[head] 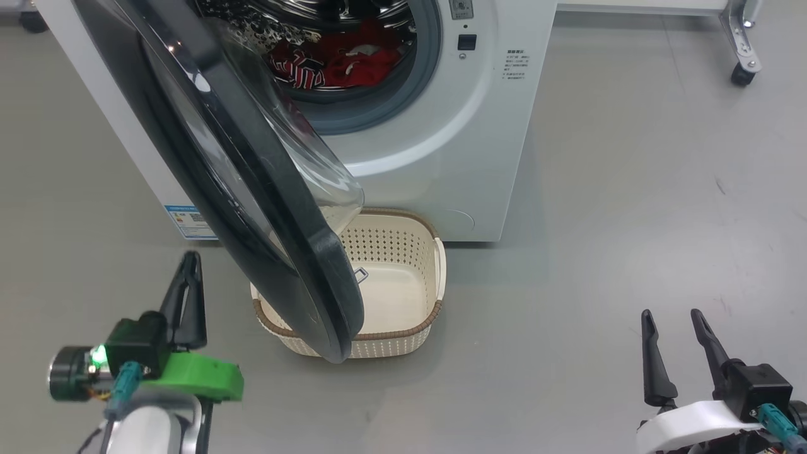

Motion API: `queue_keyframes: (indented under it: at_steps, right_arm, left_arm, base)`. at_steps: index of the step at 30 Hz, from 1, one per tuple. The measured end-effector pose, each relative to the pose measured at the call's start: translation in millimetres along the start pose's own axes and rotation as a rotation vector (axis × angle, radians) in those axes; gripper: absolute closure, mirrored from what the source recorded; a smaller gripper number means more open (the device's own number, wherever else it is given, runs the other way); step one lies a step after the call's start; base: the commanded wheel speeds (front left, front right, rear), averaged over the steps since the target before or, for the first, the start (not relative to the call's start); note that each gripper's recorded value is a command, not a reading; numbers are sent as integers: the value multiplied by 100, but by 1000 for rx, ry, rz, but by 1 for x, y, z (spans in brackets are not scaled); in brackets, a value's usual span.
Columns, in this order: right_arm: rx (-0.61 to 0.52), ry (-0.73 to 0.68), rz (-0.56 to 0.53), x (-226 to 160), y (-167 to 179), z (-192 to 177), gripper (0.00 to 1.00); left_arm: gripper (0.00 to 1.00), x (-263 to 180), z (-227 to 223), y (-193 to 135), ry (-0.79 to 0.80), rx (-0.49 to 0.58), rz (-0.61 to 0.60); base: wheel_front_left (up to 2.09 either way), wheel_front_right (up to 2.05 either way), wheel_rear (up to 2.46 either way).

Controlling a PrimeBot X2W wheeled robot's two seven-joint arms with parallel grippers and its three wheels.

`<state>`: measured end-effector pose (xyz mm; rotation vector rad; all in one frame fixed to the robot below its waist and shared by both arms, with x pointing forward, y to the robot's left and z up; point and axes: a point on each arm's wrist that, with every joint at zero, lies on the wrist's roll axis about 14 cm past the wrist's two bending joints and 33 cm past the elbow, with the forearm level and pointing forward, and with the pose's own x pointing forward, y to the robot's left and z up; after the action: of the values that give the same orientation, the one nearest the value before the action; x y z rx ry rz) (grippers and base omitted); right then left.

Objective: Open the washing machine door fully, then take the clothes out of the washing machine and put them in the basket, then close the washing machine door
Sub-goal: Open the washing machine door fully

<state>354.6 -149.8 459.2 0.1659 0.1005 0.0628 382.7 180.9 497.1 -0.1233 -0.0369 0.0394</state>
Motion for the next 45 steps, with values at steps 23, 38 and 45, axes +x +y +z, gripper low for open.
queue_keyframes:
  at_steps: [23, 38, 45]
  right_arm:
    - [4, 11, 65, -1, 21, -4, 0]
    - [16, 37, 44, -4, 15, -13, 0]
    - [19, 50, 15, -2, 7, -17, 0]
  left_arm:
    - [100, -25, 179, -146, -544, 12, -519]
    - [100, -43, 110, -217, -208, -119, -754]
    - [100, -28, 77, -210, -79, -120, -672]
  base:
    - [0, 0, 0]
    - [0, 0, 0]
    - [0, 0, 0]
